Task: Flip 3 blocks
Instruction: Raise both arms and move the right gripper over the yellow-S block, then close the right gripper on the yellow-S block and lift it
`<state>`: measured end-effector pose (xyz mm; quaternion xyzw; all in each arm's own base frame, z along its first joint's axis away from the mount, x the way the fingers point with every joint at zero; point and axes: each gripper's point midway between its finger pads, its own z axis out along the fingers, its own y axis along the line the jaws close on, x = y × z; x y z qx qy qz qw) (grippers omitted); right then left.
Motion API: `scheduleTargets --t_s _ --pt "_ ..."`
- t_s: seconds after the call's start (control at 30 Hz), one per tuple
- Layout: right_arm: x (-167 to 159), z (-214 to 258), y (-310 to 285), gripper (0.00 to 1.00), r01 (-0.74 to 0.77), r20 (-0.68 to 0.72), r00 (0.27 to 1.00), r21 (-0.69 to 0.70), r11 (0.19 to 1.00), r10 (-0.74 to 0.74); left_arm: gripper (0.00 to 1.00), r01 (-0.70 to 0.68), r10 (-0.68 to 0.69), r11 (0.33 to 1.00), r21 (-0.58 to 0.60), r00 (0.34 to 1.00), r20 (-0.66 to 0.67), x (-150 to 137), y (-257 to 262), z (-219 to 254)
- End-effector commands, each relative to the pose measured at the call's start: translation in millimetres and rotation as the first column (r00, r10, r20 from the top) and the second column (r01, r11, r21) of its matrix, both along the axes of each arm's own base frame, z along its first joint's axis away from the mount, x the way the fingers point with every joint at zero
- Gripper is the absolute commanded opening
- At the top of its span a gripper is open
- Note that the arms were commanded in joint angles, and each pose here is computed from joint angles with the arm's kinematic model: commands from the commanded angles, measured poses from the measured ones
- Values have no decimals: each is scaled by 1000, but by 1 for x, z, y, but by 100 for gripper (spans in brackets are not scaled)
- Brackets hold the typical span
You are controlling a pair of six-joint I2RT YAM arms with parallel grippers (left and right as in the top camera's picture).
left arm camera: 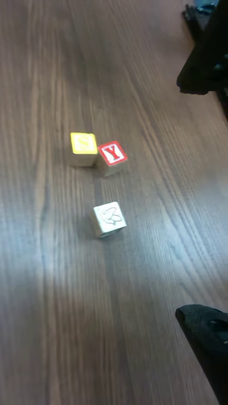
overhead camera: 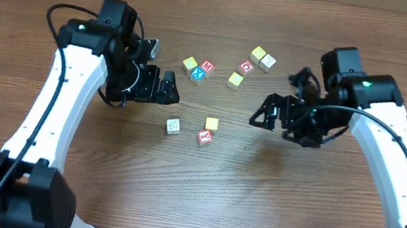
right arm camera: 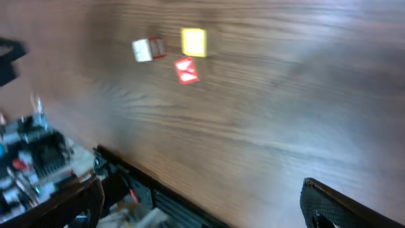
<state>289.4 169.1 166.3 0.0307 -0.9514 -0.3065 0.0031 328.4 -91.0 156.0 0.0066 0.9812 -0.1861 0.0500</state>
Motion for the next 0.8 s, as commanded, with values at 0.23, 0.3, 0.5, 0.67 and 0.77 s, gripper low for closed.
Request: scheduleTargets --t_s 0.23,0.3,0.5,0.67,0.77 --pt "29 -64 74 97 -8 147 988 -262 965 48 100 -6 6 1000 -8 999 41 15 0 1" --pt "35 -75 85 97 25 154 988 -266 964 17 100 -21 21 1000 19 999 35 15 5 -1" --pt "51 -101 93 95 109 127 989 -254 961 -79 100 -49 46 995 83 998 44 18 19 -4" --pt "51 -131 93 89 97 84 994 -285 954 -76 100 -67 63 993 99 997 45 19 27 -5" --pt "48 -145 97 81 80 60 996 -295 952 -65 100 -71 67 992 101 997 46 20 29 -5"
